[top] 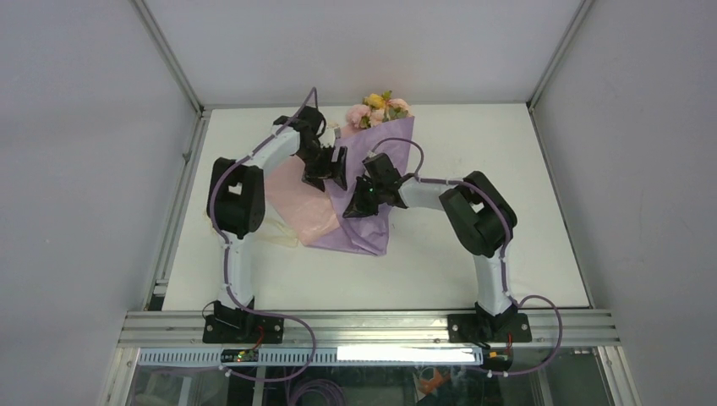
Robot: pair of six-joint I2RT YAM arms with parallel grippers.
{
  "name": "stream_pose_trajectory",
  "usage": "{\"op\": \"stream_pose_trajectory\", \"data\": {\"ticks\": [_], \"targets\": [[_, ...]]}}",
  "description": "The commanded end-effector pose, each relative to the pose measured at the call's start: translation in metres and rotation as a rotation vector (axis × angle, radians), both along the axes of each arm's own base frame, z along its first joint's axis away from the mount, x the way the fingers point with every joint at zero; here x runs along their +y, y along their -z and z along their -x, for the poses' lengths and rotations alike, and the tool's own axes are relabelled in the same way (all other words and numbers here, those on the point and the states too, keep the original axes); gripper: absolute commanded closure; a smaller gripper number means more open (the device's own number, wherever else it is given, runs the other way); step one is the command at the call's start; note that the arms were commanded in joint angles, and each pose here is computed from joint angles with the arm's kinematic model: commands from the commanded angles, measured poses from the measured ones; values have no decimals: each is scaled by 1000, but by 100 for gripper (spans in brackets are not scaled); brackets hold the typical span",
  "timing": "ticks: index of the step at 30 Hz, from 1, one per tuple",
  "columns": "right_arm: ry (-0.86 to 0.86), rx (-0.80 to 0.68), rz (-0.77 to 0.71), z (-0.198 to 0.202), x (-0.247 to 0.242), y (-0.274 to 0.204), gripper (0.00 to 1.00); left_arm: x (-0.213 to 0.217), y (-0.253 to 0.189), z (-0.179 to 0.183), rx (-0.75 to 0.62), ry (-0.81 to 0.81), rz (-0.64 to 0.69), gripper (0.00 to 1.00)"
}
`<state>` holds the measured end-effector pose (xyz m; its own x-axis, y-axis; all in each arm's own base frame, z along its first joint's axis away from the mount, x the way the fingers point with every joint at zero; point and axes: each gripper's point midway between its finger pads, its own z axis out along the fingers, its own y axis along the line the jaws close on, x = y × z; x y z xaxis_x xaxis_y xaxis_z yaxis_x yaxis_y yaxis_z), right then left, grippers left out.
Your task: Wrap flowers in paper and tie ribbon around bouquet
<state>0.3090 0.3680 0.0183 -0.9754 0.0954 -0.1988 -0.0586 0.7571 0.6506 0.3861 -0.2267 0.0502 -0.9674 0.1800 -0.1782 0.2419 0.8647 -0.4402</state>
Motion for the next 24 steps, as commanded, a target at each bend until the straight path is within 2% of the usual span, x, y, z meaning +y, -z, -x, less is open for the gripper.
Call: {"op": "stream_pose_trajectory", "data": {"ticks": [1,2,4,6,8,11,16,20,22,24], "targets": [[59,61,184,24,-36,44,100,48,-90,-28,-213,-61,20,15],[59,51,192,25,-37,43,100,70,-90,-34,-219,-125,-15,9],[62,32,201,25,-38,39,100,127,-82,-45,-213,-266,-124,2],[55,19,206,25,-37,36,100,164,-71,-42,-178,-367,-188,1],[43,9,211,26,-34,36,100,183,-58,-32,-130,-426,-214,1],[34,7,214,29,-33,37,100,195,-42,-25,-88,-458,-258,1],[27,1,204,33,-31,36,100,217,-20,-35,-67,-492,-341,1],[28,-10,210,35,-33,35,100,207,3,-36,1,-460,-306,1],[27,-11,213,35,-34,34,100,197,7,-38,33,-442,-242,1],[25,-14,214,36,-34,33,100,196,6,-44,27,-442,-239,1]]}}
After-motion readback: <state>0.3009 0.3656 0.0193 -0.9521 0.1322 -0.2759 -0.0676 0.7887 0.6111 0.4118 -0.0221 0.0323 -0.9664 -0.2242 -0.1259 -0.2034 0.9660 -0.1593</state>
